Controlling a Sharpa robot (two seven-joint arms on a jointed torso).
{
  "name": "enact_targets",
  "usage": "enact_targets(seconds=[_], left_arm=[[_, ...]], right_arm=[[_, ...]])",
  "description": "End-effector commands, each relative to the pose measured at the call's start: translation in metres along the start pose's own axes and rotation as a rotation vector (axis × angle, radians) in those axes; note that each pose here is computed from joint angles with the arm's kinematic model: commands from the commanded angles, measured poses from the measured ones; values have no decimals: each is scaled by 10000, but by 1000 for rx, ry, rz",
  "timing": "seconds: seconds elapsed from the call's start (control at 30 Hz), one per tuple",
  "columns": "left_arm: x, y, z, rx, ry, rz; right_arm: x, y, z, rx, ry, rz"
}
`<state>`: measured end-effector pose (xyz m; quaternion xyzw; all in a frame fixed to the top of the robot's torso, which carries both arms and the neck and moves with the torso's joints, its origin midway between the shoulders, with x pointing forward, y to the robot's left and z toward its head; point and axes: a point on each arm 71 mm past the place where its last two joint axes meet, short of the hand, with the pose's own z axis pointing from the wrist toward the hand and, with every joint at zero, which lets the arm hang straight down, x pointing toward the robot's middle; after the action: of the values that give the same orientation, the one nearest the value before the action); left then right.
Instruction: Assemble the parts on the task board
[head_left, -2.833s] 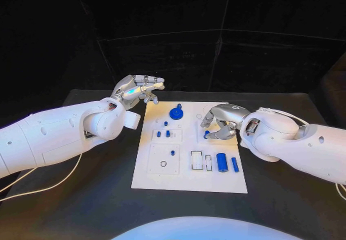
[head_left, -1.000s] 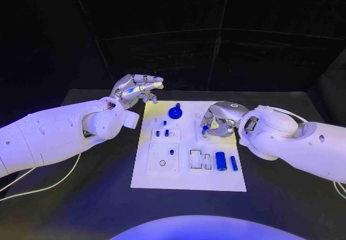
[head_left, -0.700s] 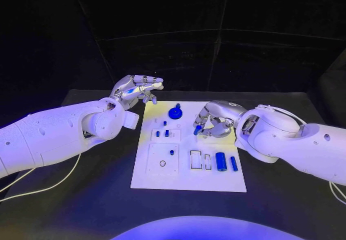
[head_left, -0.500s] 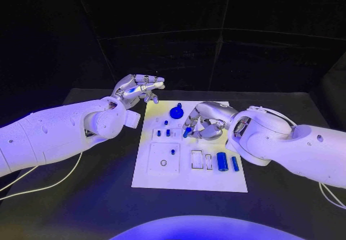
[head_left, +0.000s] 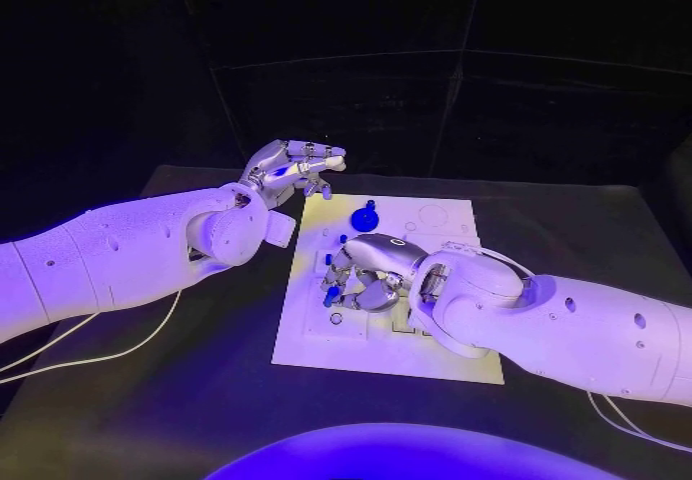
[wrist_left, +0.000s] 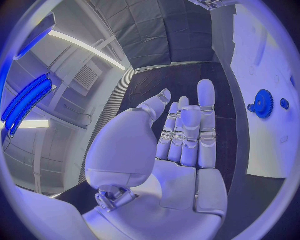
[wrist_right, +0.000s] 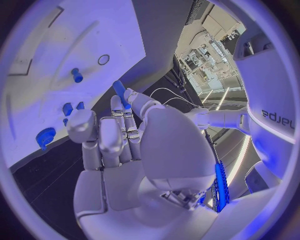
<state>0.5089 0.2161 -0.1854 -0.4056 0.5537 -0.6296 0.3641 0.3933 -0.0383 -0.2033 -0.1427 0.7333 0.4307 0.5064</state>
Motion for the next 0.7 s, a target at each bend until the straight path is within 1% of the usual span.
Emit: enact_targets(seconds=[0.03,0.33,0.7], left_arm=[[19,-10,10,5,13,-10],[28,-8,19,7,16,-11],[20,-6,20,7,14,-10]], right_arm=[[57,0,32,-33,38,-62],[156,-42,95,-25,76,-85],[195,-93,98,-2,116,-107]])
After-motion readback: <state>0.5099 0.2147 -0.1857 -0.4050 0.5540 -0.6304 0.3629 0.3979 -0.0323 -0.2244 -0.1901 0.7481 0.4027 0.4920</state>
